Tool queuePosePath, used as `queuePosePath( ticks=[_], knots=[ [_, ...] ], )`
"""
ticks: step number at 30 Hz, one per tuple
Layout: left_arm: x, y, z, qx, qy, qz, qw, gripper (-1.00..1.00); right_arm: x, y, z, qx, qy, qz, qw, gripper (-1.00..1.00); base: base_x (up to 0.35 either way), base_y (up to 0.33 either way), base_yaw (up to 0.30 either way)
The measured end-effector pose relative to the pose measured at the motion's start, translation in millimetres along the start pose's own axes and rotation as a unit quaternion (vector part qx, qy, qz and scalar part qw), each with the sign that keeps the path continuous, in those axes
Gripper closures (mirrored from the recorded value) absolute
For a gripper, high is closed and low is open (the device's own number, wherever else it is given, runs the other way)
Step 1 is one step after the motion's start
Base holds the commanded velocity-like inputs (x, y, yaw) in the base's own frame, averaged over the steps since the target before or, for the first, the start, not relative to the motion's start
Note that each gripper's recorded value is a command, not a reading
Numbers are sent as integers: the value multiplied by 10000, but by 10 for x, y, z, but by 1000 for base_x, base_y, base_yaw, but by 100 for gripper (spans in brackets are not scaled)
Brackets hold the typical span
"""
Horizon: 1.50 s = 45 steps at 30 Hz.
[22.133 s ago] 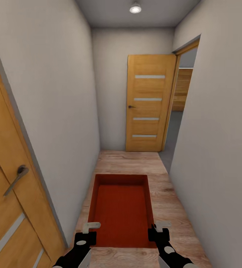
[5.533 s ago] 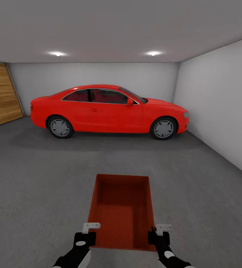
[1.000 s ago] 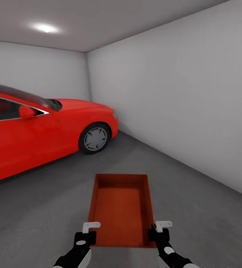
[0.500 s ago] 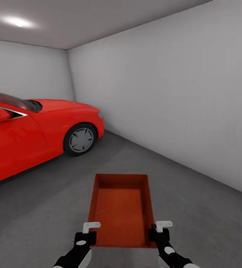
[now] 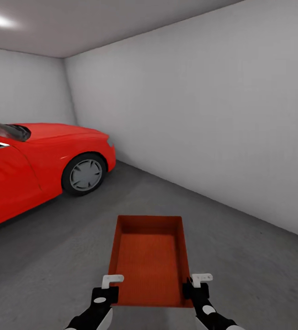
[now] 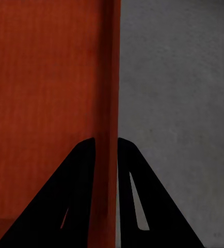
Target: Move the two storage containers from the living room to the garage. In the garage, place one container on the floor and stack the other container on top of it (either order is fine).
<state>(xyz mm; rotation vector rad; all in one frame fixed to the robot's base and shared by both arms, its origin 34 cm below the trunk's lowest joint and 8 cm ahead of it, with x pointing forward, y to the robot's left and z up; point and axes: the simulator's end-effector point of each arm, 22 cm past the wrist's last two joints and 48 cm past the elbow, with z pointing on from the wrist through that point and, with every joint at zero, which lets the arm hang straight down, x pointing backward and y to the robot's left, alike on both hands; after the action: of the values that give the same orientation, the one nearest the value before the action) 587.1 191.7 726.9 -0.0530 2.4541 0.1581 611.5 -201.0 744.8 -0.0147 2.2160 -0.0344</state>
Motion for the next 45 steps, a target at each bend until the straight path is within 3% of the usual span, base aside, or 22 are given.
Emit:
queuePosePath(
  ticks=[19, 45],
  knots=[
    [-69, 13, 3, 2, -71, -23, 10000, 100, -66, 13, 12, 2, -66, 2, 10000, 100, 320, 0, -16],
    [-77, 11, 3, 4, -80, -20, 10000, 100, -68, 10, 12, 7, -75, 12, 10000, 100, 321, 0, -275]
  ],
)
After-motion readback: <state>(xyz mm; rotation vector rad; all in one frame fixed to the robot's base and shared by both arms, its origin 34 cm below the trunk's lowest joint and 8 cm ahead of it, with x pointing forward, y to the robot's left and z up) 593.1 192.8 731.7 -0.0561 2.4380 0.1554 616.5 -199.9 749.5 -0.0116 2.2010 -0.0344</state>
